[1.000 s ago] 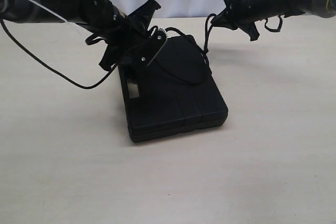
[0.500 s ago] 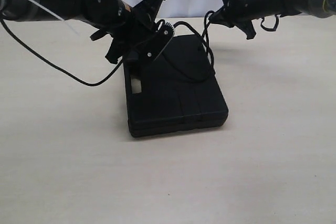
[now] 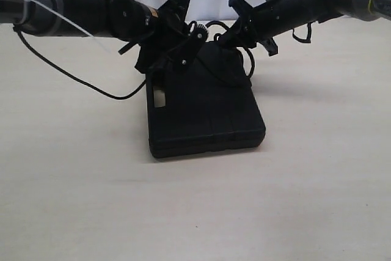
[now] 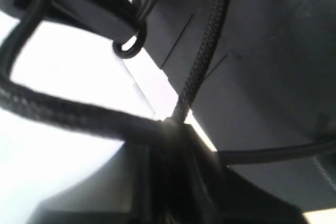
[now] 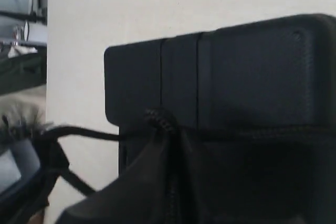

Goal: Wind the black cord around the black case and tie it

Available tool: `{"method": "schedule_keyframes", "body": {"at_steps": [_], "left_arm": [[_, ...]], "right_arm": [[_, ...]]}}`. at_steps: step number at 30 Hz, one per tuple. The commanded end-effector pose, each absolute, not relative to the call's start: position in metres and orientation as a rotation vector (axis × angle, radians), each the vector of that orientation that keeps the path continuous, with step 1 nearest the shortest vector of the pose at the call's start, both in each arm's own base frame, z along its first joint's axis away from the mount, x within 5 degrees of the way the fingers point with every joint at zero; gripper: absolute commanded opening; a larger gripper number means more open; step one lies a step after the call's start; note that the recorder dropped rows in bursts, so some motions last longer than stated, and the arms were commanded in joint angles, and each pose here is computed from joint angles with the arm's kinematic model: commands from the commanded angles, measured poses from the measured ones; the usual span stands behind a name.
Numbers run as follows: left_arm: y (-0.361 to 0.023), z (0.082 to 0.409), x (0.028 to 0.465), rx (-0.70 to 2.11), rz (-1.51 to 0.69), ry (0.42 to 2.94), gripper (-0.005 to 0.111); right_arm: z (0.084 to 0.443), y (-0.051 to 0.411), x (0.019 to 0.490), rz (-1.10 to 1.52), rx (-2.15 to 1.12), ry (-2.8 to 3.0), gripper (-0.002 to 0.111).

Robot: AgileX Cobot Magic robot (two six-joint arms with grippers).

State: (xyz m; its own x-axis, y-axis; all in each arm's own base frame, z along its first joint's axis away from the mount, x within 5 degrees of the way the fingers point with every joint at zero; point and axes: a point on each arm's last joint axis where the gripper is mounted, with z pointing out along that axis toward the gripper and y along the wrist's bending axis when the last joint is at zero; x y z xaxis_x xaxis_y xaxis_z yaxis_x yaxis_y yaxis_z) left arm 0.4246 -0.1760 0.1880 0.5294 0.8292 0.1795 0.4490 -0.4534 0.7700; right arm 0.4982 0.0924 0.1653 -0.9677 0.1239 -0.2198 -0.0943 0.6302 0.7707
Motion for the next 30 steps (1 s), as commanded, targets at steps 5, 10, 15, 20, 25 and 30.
{"method": "schedule_keyframes", "body": {"at_steps": [5,10,15,20,25,30], "left_arm": [[-0.175,0.185,0.431,2.06,0.781,1.018,0.0],[-0.164,0.181,0.434,2.075,0.768,1.054,0.0],[-0.163,0.181,0.435,2.074,0.77,1.057,0.0],[-0.163,0.18,0.435,2.083,0.768,1.052,0.0],[-0.163,0.18,0.435,2.083,0.768,1.052,0.0],[-0.163,0.18,0.435,2.079,0.765,1.058,0.0]], "right_arm": [[0.16,0.09,0.487,1.133,-0.311,2.675,0.01],[0.161,0.081,0.485,0.968,-0.381,2.736,0.036],[0.186,0.066,0.485,0.695,-0.352,2.786,0.052],[0.224,0.05,0.477,0.431,-0.33,2.792,0.052],[0.235,0.053,0.467,0.475,-0.343,2.824,0.052],[0.227,0.056,0.466,0.522,-0.317,2.814,0.052]]}}
